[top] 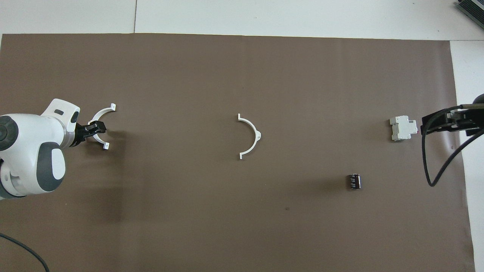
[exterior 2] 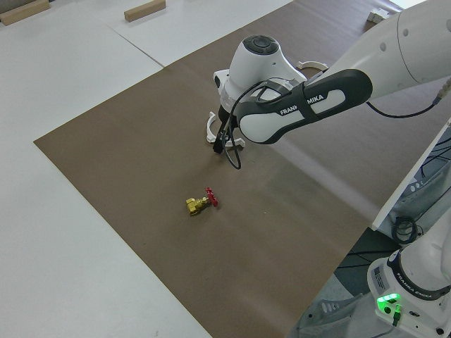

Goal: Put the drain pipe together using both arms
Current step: 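Grasp the other white clamp half with the left gripper and lift, then carry the clamp half over the placed half with the left gripper, then press the held half onto the placed half to form a ring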

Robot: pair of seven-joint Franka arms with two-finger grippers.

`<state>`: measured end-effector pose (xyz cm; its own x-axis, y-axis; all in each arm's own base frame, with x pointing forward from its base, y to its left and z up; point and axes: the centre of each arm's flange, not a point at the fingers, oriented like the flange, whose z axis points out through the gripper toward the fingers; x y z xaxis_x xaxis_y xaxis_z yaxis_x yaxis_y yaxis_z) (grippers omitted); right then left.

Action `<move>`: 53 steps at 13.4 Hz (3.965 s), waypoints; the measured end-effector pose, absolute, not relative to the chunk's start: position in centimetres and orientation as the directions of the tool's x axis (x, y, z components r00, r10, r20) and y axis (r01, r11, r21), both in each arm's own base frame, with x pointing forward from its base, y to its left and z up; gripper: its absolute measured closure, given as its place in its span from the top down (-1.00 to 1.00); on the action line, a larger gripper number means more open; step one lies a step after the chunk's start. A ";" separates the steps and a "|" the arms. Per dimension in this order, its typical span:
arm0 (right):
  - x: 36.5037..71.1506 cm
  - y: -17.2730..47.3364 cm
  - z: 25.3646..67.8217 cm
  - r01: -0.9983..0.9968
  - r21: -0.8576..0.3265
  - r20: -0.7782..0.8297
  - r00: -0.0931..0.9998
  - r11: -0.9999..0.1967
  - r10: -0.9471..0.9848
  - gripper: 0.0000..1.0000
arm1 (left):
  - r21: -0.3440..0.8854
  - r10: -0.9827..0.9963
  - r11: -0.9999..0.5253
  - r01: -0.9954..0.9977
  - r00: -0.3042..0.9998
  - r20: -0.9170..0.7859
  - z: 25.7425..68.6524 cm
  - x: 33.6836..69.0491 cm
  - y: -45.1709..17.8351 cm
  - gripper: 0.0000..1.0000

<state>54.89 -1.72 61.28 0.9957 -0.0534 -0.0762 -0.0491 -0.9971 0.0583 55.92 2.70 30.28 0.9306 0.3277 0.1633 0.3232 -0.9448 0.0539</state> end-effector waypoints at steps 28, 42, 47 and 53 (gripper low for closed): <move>54.9 -1.7 61.3 -0.049 0.058 -0.076 0.996 -0.997 -0.054 1.00 | 0.005 0.569 -0.820 0.572 0.815 0.113 32.4 50.9 -37.9 -0.86; 54.9 -1.7 61.3 -0.049 0.058 -0.076 0.996 -0.997 -0.054 1.00 | 0.028 0.580 -0.814 0.581 0.807 0.112 30.6 48.6 -40.2 -0.86; 54.9 -1.7 61.3 -0.049 0.058 -0.076 0.996 -0.997 -0.054 1.00 | 0.049 0.580 -0.814 0.578 0.807 0.115 30.8 48.8 -40.4 -0.86; 54.9 -1.7 61.3 -0.049 0.058 -0.076 0.996 -0.997 -0.054 1.00 | 0.053 0.580 -0.814 0.578 0.806 0.116 30.7 48.8 -40.4 -0.86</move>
<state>54.89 -1.72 61.28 0.9956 -0.0536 -0.0762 -0.0493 -0.9971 0.0579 48.84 -40.39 30.71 0.8065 0.5798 0.1160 0.5779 -0.8144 0.0531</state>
